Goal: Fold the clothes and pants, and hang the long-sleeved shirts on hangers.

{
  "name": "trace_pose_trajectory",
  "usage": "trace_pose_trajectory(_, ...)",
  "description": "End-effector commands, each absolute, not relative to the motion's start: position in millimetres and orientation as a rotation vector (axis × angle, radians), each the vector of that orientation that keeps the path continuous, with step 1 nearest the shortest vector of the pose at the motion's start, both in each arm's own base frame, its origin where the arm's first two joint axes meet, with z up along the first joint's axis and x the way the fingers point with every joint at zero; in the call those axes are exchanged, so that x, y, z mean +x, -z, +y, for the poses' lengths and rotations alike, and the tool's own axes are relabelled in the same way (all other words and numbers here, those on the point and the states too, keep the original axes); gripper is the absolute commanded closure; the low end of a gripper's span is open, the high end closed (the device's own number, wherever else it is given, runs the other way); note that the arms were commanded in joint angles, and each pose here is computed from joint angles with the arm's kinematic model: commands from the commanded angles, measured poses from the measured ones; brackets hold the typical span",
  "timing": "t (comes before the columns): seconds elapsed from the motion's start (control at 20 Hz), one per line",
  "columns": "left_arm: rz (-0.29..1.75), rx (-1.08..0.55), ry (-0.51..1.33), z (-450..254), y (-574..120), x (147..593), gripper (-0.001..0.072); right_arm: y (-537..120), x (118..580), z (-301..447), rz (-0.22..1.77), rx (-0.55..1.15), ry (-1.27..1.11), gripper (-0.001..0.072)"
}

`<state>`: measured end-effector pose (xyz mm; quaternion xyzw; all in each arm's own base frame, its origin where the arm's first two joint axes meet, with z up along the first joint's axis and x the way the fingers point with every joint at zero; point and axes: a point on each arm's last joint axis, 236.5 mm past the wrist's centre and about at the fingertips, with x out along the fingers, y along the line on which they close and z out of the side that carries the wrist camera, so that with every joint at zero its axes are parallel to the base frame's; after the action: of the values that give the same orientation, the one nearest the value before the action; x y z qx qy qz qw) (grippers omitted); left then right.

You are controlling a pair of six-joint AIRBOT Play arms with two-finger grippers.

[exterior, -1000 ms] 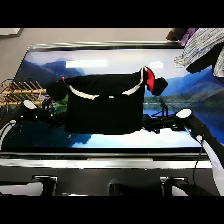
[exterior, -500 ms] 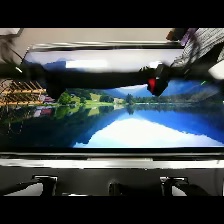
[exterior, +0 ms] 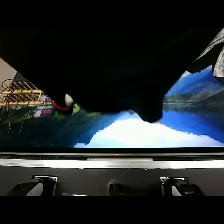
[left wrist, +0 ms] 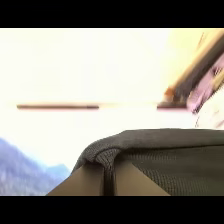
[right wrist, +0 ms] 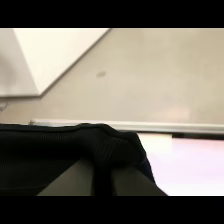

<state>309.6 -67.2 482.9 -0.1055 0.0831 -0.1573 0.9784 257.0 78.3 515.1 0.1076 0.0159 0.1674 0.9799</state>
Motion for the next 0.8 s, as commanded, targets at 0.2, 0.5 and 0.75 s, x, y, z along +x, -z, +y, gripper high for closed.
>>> trace_pose_trajectory(0.2,0.164,-0.255,0.279,-61.1,-480.3,296.4,0.0677,-527.0,242.7,41.9,-0.018,0.278,-0.183,0.0674)
trace_pose_trajectory(0.5,0.251,-0.368,0.216,-39.2,-400.3,449.5,0.0677,-440.0,443.7,65.3,0.18,0.416,-0.251,0.0674)
trace_pose_trajectory(0.75,0.342,-0.369,0.197,-57.8,-266.1,592.7,0.0677,-296.7,602.0,79.6,0.307,0.58,-0.266,0.0674)
